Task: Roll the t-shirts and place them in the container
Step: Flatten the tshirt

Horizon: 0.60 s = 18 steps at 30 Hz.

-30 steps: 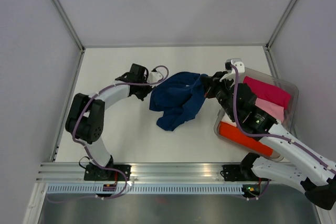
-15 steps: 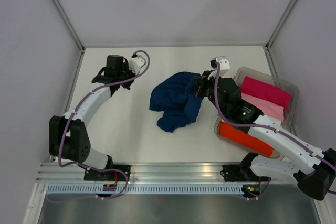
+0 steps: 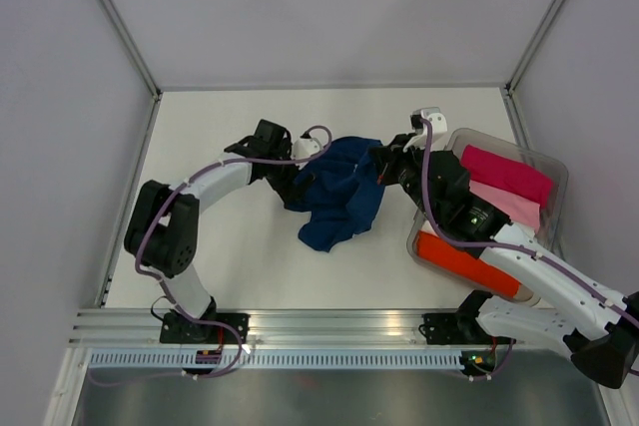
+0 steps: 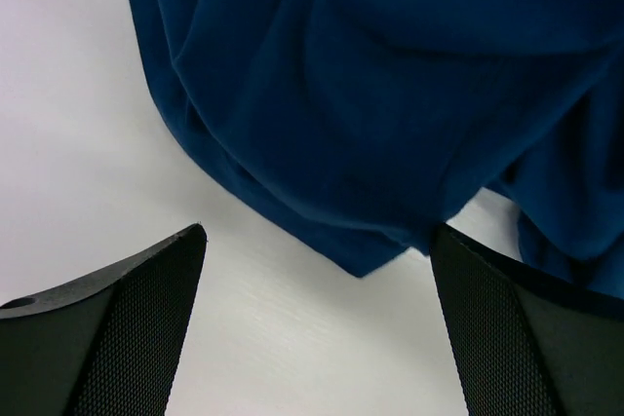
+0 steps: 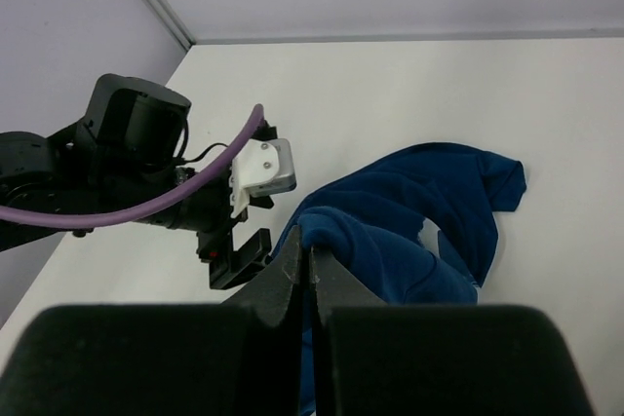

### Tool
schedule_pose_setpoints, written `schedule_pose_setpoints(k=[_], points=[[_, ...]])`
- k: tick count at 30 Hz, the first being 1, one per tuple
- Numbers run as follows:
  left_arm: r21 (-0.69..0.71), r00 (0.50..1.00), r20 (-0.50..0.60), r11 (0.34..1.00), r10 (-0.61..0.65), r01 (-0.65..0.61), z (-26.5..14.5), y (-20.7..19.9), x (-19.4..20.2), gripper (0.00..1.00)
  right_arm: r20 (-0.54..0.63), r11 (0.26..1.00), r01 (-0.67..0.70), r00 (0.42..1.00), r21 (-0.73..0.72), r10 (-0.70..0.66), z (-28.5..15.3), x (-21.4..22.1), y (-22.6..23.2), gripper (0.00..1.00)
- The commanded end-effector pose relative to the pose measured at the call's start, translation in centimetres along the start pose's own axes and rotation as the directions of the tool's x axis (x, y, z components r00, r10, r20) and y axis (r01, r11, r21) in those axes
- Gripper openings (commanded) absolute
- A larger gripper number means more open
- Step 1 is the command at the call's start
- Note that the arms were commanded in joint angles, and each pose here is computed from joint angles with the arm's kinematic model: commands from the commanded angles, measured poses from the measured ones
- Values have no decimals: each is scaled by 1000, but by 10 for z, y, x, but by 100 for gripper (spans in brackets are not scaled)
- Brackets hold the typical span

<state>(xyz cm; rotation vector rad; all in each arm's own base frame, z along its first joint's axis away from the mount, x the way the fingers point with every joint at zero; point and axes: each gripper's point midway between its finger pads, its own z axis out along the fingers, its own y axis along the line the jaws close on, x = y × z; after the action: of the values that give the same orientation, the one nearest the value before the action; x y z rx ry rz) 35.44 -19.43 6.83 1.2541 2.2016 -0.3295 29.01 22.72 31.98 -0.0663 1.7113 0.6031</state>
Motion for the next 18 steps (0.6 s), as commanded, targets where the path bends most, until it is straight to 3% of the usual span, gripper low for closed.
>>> schedule_pose_setpoints(k=[1, 4, 5, 7, 8, 9, 13, 15, 16, 18], points=[[-7, 1000, -11, 1000, 1, -1, 18, 8, -9, 99, 41, 1000, -21, 999, 1, 21, -2, -13, 1, 0], [-35, 998, -47, 999, -30, 28, 32, 16, -6, 94, 42, 1000, -21, 999, 3, 21, -2, -13, 1, 0], [-60, 997, -58, 997, -55, 51, 36, 22, -7, 76, 39, 1000, -19, 999, 4, 18, -2, -12, 1, 0], [-96, 996, -53, 993, -79, 73, 37, 30, -12, 51, 40, 1000, -15, 999, 14, 14, -1, -12, -1, 0], [-108, 996, -45, 991, -81, 75, 37, 34, -16, 15, 37, 1000, -10, 999, 17, 10, 0, -11, -2, 0], [-128, 996, -28, 989, -83, 79, 35, 38, -22, 3, 37, 1000, -9, 999, 22, 8, 2, -11, -3, 0], [-312, 997, 42, 947, -65, 75, -1, 73, -47, 2, 68, 999, 20, 997, 31, -22, 17, -27, -2, 0], [-444, 994, 99, 892, -38, 78, -39, 100, -71, 2, 43, 997, 70, 997, 35, -71, 39, -28, -4, 0], [-530, 992, 126, 843, -30, 93, -65, 123, -85, 2, 115, 998, 47, 992, 39, -51, 48, -70, -4, 0], [-617, 982, 189, 776, -18, 132, -110, 146, -106, 2, 99, 1000, -14, 995, -13, 15, 83, -86, -1, 0]])
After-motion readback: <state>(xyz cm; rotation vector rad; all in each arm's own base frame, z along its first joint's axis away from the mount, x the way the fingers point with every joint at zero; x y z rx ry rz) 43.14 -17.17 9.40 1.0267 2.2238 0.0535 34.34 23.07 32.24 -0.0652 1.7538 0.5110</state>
